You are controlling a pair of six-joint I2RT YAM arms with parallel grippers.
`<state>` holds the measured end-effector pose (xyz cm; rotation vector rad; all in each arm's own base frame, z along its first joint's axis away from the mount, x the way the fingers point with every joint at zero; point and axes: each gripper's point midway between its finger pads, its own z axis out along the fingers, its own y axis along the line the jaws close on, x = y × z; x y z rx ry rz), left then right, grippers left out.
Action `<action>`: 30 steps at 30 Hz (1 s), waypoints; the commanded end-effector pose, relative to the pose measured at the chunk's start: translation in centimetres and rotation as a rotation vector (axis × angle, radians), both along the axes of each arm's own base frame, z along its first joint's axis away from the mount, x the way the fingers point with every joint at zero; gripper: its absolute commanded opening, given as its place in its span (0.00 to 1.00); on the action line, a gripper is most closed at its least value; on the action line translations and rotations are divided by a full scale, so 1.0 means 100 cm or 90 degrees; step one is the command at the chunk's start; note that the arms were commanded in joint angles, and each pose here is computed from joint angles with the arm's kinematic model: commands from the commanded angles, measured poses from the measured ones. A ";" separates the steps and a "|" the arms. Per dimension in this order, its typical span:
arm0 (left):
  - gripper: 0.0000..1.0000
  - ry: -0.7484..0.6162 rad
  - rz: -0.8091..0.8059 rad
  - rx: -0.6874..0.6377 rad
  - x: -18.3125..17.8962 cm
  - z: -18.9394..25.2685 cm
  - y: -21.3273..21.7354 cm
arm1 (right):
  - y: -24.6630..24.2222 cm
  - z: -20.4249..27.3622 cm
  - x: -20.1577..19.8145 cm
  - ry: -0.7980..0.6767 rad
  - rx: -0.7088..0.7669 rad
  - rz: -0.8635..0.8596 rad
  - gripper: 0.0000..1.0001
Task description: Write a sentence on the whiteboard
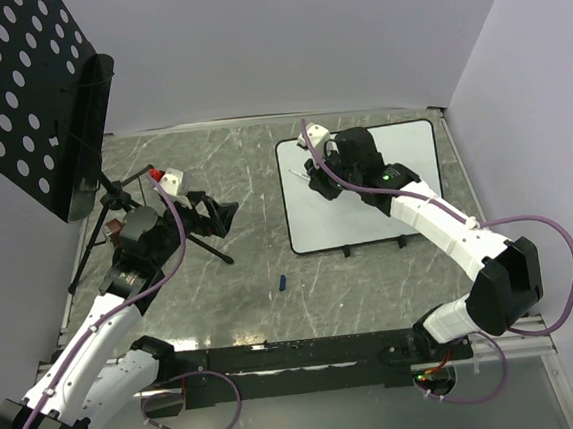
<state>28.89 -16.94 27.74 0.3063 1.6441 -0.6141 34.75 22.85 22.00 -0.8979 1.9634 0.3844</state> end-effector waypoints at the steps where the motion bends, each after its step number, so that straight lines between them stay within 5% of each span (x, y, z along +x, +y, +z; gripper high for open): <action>1: 0.96 -0.015 0.022 -0.032 0.001 0.014 0.003 | 0.000 0.024 0.009 -0.041 0.008 0.004 0.00; 30: 0.97 -0.013 0.014 -0.028 0.000 0.012 0.002 | -0.004 0.005 0.059 -0.029 -0.022 -0.109 0.00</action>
